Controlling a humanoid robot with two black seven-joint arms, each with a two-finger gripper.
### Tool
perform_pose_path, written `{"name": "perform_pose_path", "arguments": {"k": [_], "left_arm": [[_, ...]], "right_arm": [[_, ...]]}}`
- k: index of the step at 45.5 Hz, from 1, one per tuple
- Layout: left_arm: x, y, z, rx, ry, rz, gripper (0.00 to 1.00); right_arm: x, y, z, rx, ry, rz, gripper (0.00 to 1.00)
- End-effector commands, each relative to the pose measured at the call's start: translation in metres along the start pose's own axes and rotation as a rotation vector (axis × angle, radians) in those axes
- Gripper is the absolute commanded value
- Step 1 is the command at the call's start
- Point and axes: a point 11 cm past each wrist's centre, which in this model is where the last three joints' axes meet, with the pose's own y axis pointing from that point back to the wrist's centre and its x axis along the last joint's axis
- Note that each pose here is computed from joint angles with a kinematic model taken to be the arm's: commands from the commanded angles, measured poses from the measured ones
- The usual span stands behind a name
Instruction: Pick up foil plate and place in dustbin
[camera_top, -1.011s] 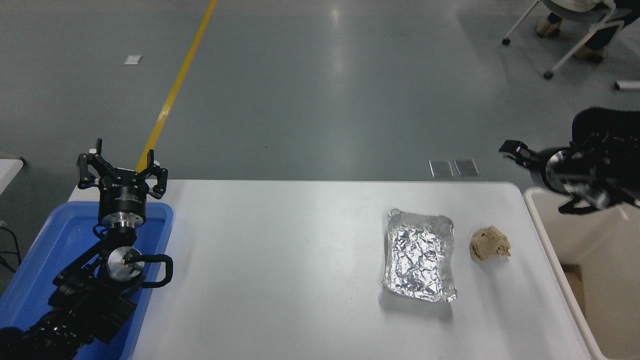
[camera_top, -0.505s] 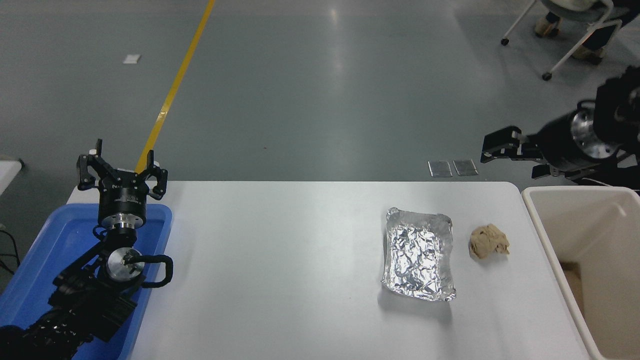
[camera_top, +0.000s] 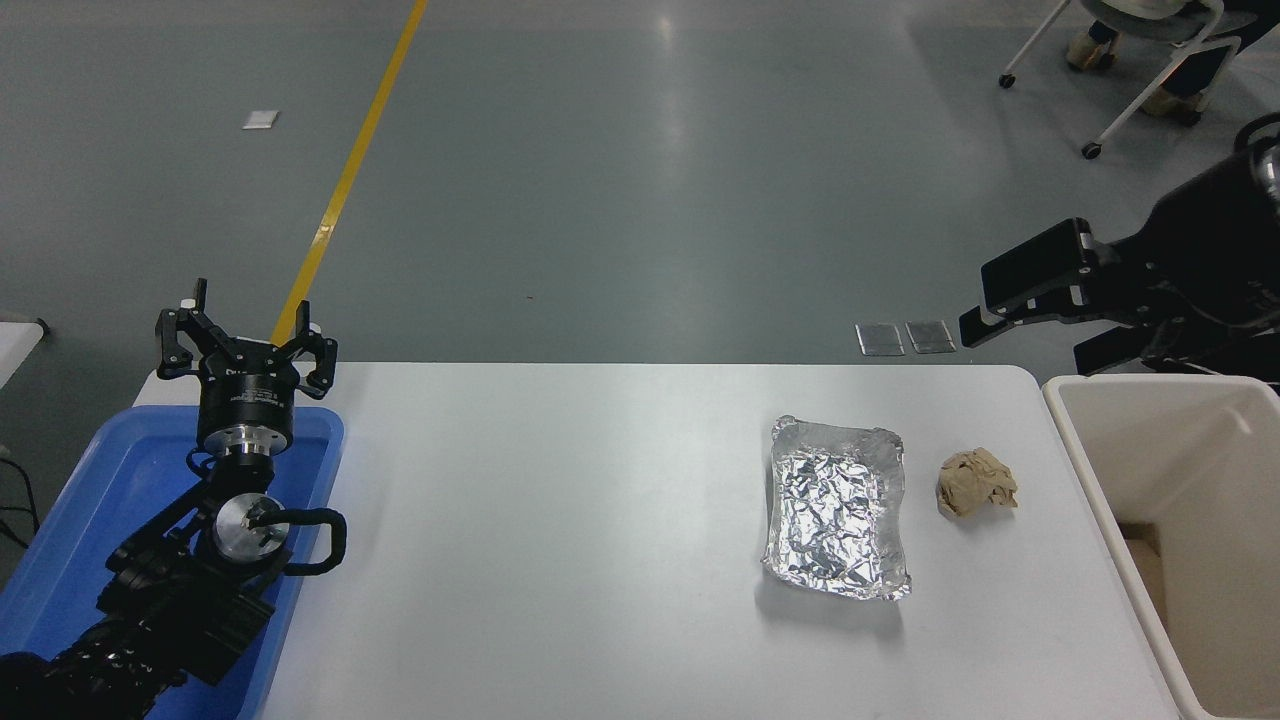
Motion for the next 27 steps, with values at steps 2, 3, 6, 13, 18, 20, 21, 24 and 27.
{"name": "perform_pose_path", "arguments": {"k": [2,3,6,13,18,20,21,24,27], "left_arm": [[0.0,0.0,0.0,0.0,0.0,0.001,0.99],[0.0,0.0,0.0,0.0,0.0,-0.001,0.99],[0.001,0.001,0.0,0.0,-0.001,0.002,0.99],[0.0,0.0,0.0,0.0,0.0,-0.001,0.99],[0.0,0.0,0.0,0.0,0.0,-0.001,0.99],[0.0,0.0,0.0,0.0,0.0,-0.001,0.99],[0.0,0.0,0.0,0.0,-0.001,0.001,0.99],[0.0,0.0,0.0,0.0,0.0,-0.001,0.99],[0.0,0.0,0.0,0.0,0.0,-0.001,0.99]], "right_arm": [[-0.006,-0.021,0.017,-0.038,-0.023,-0.067,1.0],[-0.005,-0.025,0.02,-0.046,-0.027,-0.056,1.0],[-0.002,-0.044,0.032,-0.074,-0.046,-0.021,1.0],[-0.008,-0.092,0.059,-0.143,-0.067,0.011,1.0],[-0.019,-0.124,0.071,-0.171,-0.077,0.003,1.0],[-0.025,-0.137,0.076,-0.18,-0.084,-0.005,1.0],[-0.027,-0.144,0.077,-0.182,-0.081,-0.005,1.0],[-0.036,-0.169,0.082,-0.19,-0.076,-0.009,1.0],[-0.04,-0.187,0.088,-0.199,-0.077,0.001,1.0]]}}
